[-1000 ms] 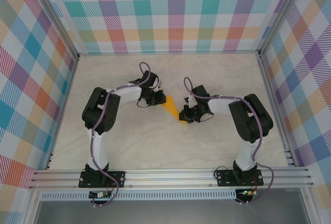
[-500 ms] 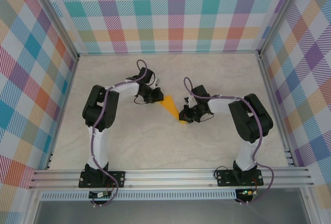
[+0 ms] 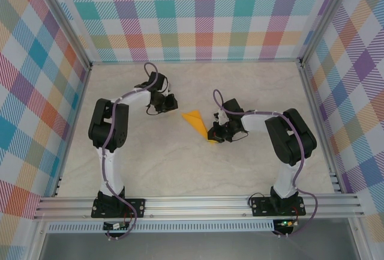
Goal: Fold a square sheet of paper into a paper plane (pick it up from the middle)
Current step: Fold the wing for the fifth time at the center of the table.
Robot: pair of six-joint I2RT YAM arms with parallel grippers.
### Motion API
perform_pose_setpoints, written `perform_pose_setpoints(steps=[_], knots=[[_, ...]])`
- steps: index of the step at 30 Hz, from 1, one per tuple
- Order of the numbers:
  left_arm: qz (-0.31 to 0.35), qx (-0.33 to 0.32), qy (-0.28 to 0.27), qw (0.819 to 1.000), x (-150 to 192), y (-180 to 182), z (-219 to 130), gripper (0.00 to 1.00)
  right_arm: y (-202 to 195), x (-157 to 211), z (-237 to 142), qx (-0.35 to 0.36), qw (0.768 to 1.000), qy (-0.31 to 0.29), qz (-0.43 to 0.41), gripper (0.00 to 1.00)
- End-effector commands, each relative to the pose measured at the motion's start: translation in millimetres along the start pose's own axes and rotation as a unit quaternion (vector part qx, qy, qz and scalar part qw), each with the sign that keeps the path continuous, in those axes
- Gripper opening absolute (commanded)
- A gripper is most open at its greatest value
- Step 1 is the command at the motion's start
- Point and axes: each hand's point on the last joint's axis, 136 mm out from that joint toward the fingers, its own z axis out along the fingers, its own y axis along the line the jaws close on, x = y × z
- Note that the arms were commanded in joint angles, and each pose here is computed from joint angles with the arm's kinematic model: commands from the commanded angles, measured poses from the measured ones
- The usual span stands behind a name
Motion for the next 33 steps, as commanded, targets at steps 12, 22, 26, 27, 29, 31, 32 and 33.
perform_pose_setpoints(steps=[12,22,26,27,29,31,32,33], knots=[[0.018,0.107,0.004,0.994,99.3,-100.0,-3.5,0.15,-76.2,46.2,16.8,0.127,0.987,0.067,0.072,0.02],[0.024,0.136,0.063,0.988,146.1,-124.8,30.5,0.14,-76.1,46.2,15.5,0.128,0.987,0.065,0.071,0.02],[0.019,0.133,0.065,0.989,146.5,-122.7,36.5,0.14,-75.8,46.2,14.9,0.128,0.987,0.063,0.07,0.02],[0.02,0.134,0.064,0.989,145.7,-123.5,36.9,0.14,-76.6,46.7,15.2,0.129,0.987,0.064,0.07,0.02],[0.021,0.137,0.063,0.988,143.7,-125.6,37.5,0.14,-76.9,47.0,15.1,0.13,0.987,0.064,0.071,0.02],[0.02,0.134,0.063,0.989,142.2,-125.2,40.0,0.14,-76.9,46.9,15.2,0.129,0.987,0.064,0.071,0.02],[0.019,0.133,0.065,0.989,142.7,-125.2,41.7,0.13,-77.4,47.3,15.2,0.131,0.987,0.064,0.071,0.02],[0.018,0.13,0.067,0.989,143.5,-123.7,43.9,0.13,-77.2,47.1,15.0,0.13,0.987,0.064,0.072,0.02]])
